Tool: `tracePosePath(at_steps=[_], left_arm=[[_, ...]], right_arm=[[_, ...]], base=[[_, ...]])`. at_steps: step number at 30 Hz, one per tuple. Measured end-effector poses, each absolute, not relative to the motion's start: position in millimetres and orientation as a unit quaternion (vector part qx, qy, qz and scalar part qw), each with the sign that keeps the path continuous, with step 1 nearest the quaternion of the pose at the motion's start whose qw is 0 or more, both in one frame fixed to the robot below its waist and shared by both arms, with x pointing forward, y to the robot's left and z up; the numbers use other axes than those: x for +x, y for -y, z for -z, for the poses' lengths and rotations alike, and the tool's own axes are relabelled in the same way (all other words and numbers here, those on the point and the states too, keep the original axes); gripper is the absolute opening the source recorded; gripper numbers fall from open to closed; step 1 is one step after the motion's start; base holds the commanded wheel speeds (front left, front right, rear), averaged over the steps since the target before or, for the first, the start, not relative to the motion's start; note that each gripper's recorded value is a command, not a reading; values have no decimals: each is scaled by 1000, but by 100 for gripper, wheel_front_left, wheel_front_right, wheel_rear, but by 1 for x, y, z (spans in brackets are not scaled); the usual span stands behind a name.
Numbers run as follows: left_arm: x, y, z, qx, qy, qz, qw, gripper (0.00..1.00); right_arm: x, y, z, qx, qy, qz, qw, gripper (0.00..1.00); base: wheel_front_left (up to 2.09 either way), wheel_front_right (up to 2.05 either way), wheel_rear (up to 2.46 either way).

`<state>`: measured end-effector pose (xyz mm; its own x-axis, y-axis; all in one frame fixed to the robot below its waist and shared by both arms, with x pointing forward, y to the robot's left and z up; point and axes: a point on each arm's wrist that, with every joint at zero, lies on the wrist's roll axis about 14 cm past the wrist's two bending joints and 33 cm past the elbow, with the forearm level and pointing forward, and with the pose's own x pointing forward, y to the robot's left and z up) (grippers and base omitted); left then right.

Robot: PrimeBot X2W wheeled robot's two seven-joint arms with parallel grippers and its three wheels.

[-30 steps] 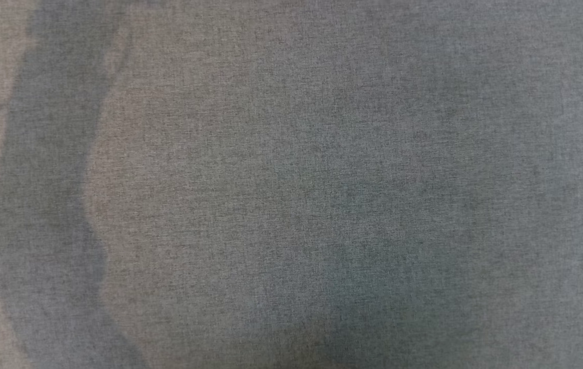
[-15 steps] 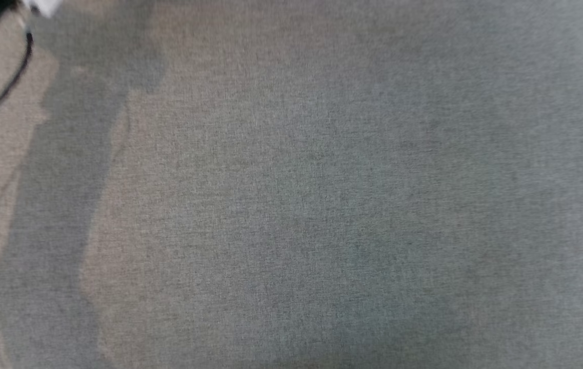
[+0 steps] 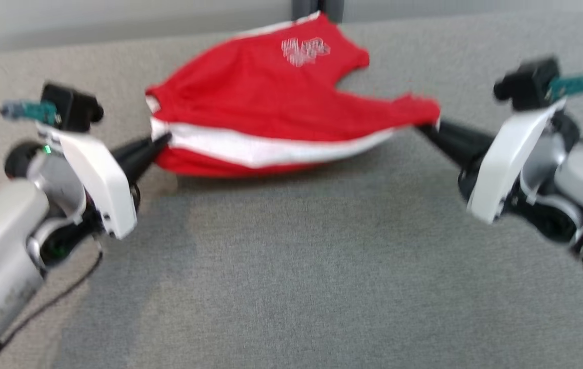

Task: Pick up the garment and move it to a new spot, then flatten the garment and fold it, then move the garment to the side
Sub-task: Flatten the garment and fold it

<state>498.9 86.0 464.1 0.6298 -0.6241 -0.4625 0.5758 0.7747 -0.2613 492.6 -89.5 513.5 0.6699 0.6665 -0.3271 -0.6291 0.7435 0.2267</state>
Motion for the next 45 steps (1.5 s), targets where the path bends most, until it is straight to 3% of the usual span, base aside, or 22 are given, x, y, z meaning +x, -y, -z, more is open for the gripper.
tracePosePath(at_steps=[8,14,20,29,37,45], left_arm=[[413,-86,-461,-78,-311,331,888,0],[344,-93,-447,-72,-376,341,859,0],[303,-88,-450,-101,-405,349,839,0],[297,-83,-456,-136,-451,358,806,0],[353,-91,-459,-172,-526,348,757,0],[414,-89,-453,-196,-554,339,734,0]], right_arm=[[413,103,-487,74,-259,-341,901,0],[368,125,-467,86,-311,-320,891,0],[343,137,-457,96,-355,-314,875,0],[366,130,-474,100,-345,-326,874,0],[430,110,-481,92,-390,-339,851,0],[499,87,-470,83,-426,-348,831,0]], base=[[0,0,0],[0,0,0],[0,0,0],[0,0,0],[0,0,0],[0,0,0]])
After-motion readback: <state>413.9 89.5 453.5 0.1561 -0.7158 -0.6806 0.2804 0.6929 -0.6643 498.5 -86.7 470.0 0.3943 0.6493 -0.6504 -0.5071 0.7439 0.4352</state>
